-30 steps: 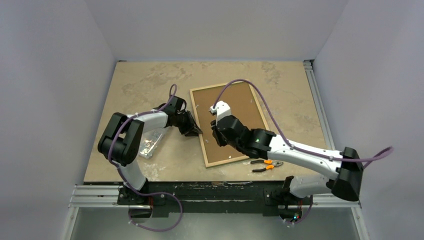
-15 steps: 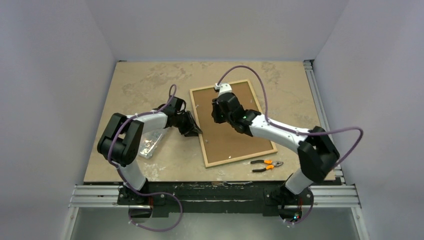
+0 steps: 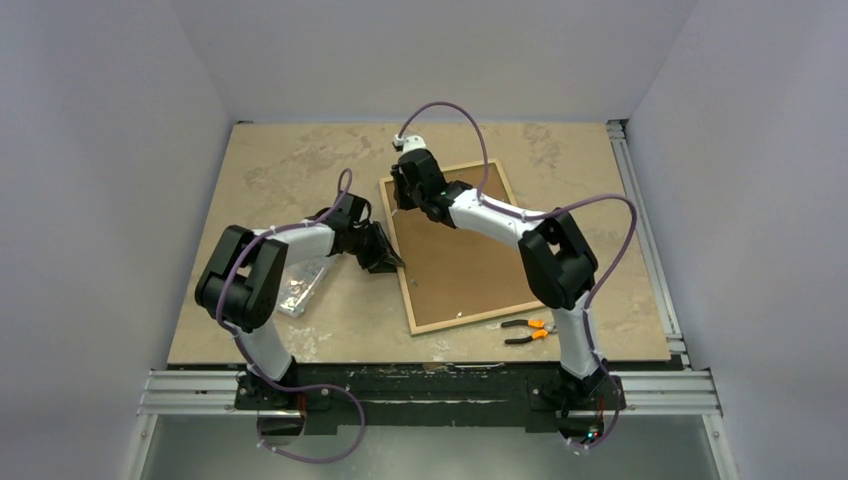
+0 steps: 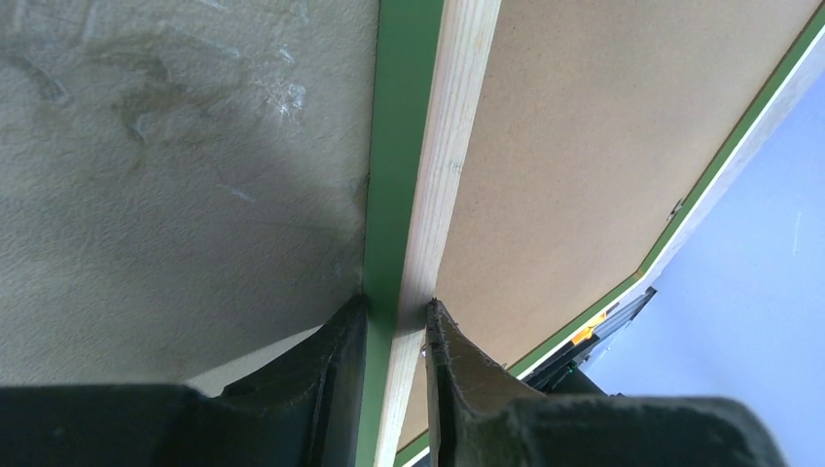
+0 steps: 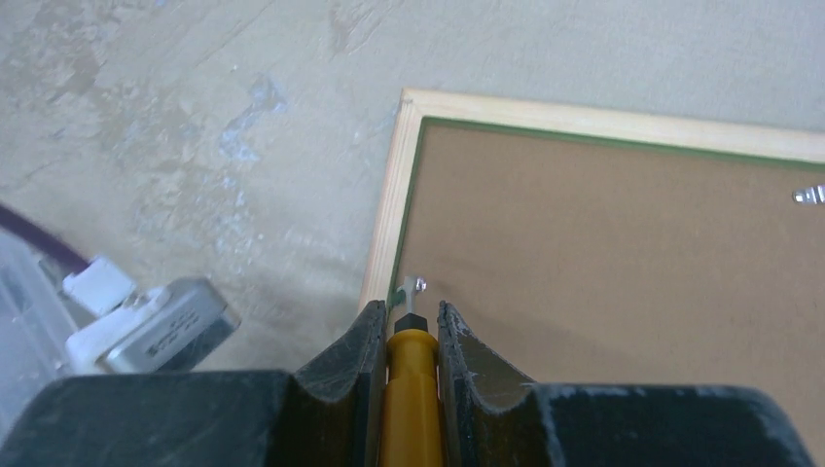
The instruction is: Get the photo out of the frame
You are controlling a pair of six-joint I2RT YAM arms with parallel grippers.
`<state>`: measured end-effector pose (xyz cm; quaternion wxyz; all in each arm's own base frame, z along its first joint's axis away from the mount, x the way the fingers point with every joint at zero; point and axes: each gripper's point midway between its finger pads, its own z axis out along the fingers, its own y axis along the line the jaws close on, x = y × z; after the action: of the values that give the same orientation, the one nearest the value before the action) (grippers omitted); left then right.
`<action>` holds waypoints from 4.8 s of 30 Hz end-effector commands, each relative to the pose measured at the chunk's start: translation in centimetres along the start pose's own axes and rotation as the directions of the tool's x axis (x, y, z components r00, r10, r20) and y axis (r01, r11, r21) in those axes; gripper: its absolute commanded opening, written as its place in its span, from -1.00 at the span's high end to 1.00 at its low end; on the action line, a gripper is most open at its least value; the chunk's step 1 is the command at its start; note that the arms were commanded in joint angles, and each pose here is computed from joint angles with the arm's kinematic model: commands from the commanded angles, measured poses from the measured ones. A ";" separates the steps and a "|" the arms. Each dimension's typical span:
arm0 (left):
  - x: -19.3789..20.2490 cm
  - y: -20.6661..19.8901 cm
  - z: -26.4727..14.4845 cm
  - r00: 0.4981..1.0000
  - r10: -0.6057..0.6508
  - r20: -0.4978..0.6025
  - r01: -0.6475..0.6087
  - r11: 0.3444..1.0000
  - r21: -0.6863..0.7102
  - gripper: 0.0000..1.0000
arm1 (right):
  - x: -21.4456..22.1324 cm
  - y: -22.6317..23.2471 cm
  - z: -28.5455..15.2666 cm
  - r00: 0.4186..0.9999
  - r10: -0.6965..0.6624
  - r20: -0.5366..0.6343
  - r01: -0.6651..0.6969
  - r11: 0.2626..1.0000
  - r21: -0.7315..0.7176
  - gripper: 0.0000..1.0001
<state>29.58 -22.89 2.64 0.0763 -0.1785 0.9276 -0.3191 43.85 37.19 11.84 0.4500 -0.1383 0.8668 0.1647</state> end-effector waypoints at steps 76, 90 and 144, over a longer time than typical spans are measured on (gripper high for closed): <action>0.4 1.6 0.2 0.999 0.037 0.020 -0.036 0.999 -0.034 0.00 | -1.7 -3.8 -15.1 0.997 -0.075 0.034 0.073 0.996 0.043 1.00; 4.3 2.4 1.7 0.996 0.088 0.034 -0.085 0.992 -0.097 -0.02 | 6.6 -8.6 -24.9 0.990 0.106 0.088 -0.111 0.992 0.056 1.00; 1.6 -2.3 -0.4 0.740 -0.651 0.167 0.671 0.730 -0.127 -0.16 | 8.4 -10.4 -30.3 0.968 0.183 0.171 -0.189 0.982 0.023 1.00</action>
<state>26.39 -24.85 4.52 -0.0221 -0.4713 0.8448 -0.2523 20.62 14.32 18.63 0.4920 -0.0425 0.8497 0.1847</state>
